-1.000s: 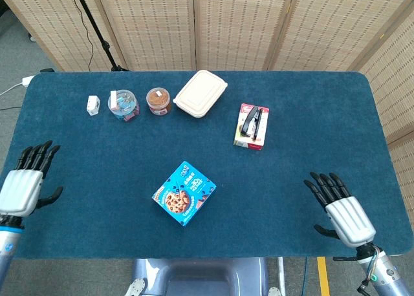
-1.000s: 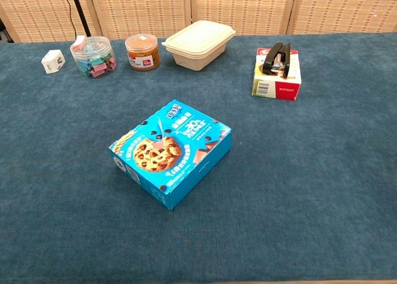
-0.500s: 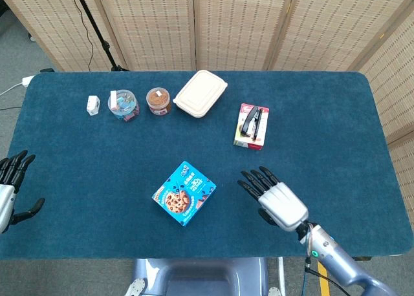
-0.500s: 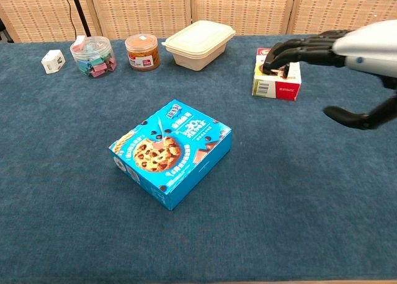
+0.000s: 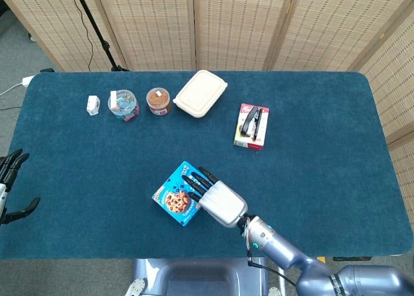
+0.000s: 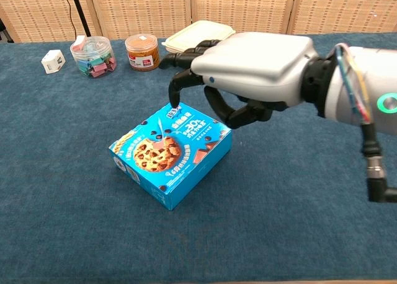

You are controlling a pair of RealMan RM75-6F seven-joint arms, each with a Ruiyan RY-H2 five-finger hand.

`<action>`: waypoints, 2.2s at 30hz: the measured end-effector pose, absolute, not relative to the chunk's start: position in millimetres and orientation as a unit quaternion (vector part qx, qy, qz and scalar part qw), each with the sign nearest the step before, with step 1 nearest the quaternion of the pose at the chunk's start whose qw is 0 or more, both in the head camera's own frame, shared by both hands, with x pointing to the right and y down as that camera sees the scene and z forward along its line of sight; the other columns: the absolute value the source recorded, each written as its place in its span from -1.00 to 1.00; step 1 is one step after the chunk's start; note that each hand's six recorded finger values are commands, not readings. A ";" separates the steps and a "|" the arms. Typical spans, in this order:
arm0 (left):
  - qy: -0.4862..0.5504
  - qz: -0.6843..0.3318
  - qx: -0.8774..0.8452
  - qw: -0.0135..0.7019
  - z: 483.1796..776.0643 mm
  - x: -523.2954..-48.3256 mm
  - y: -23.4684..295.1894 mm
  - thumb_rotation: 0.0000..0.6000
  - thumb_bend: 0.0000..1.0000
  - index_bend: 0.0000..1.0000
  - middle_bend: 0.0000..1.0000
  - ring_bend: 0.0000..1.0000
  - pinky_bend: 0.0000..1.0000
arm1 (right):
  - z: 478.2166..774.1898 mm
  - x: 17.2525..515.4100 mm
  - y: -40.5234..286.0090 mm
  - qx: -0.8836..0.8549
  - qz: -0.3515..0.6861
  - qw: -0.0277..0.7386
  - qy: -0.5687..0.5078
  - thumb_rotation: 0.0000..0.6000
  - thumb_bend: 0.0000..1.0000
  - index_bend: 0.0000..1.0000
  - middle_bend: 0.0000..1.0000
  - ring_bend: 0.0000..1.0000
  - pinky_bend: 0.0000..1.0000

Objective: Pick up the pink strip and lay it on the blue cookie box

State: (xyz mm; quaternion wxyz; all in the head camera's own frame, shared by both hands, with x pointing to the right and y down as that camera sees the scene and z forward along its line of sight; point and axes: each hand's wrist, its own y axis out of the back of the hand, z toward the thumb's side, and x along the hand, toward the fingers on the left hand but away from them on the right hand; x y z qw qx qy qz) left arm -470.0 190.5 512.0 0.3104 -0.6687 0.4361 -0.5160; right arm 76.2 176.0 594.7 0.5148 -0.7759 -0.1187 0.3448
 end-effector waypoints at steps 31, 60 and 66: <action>0.437 -0.514 -0.679 0.290 515.4 -474.5 188.3 1.00 -0.45 -1.00 -1.00 -1.00 -1.00 | 643.3 12.8 189.0 -0.718 0.386 0.572 -0.091 1.00 1.00 -0.49 -1.00 -1.00 -1.00; 0.429 -0.516 -0.681 0.292 518.2 -471.6 190.3 1.00 -0.45 -1.00 -1.00 -1.00 -1.00 | 651.5 17.4 191.7 -0.699 0.395 0.591 -0.079 1.00 1.00 -0.43 -1.00 -1.00 -1.00; 0.428 -0.517 -0.681 0.294 518.0 -470.2 191.7 1.00 -0.45 -1.00 -1.00 -1.00 -1.00 | 656.2 29.7 192.6 -0.696 0.405 0.588 -0.076 1.00 1.00 -0.41 -1.00 -1.00 -1.00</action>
